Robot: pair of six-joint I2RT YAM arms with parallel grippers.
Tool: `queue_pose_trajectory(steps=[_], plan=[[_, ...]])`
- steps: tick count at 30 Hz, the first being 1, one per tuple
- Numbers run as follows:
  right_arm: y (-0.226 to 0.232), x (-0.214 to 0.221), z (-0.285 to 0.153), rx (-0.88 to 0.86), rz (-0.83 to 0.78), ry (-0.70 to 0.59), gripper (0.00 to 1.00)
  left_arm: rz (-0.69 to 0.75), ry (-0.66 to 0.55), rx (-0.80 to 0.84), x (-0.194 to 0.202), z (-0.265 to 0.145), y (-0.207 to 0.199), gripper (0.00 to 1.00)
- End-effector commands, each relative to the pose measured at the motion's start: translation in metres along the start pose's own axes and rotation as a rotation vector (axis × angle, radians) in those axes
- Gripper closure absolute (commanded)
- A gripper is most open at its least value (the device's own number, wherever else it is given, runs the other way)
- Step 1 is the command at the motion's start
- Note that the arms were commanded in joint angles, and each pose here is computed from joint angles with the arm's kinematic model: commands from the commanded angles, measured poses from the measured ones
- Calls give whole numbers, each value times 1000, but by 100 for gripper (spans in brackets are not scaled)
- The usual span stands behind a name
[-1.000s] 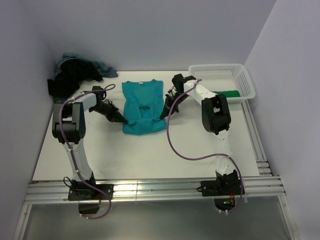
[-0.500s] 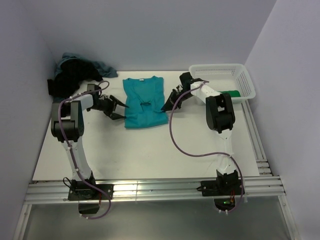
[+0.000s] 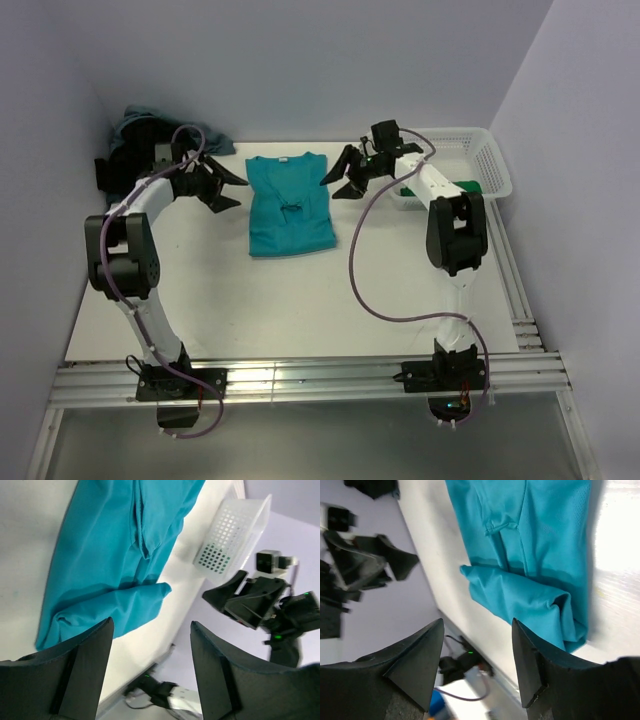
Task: Roll the t-shirts
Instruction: Roll the tshirt
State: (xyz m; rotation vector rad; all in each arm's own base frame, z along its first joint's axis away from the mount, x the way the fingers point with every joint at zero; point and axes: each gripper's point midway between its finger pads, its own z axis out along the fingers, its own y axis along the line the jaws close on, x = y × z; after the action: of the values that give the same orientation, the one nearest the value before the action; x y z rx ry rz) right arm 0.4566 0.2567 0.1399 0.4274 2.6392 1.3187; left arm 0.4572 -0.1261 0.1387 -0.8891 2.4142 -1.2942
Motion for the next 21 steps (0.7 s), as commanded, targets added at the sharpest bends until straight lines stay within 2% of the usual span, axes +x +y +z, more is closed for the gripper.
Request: queue_pose_trajectory(steps=[1,5,8,13,21], plan=[[-1,18,-10,34,-174,7,36,182,-33,-38,13,-15,-3,32],[-14,41,-10,132,-304,12,36,309,-8,-157,43,-11,15,32],[-24,56,-9,198,-383,0,27,382,-3,-239,62,-6,31,30],[-54,75,2,266,-364,36,27,412,22,-350,78,5,63,29],[-77,74,13,320,-332,17,39,428,-21,-379,76,4,78,31]])
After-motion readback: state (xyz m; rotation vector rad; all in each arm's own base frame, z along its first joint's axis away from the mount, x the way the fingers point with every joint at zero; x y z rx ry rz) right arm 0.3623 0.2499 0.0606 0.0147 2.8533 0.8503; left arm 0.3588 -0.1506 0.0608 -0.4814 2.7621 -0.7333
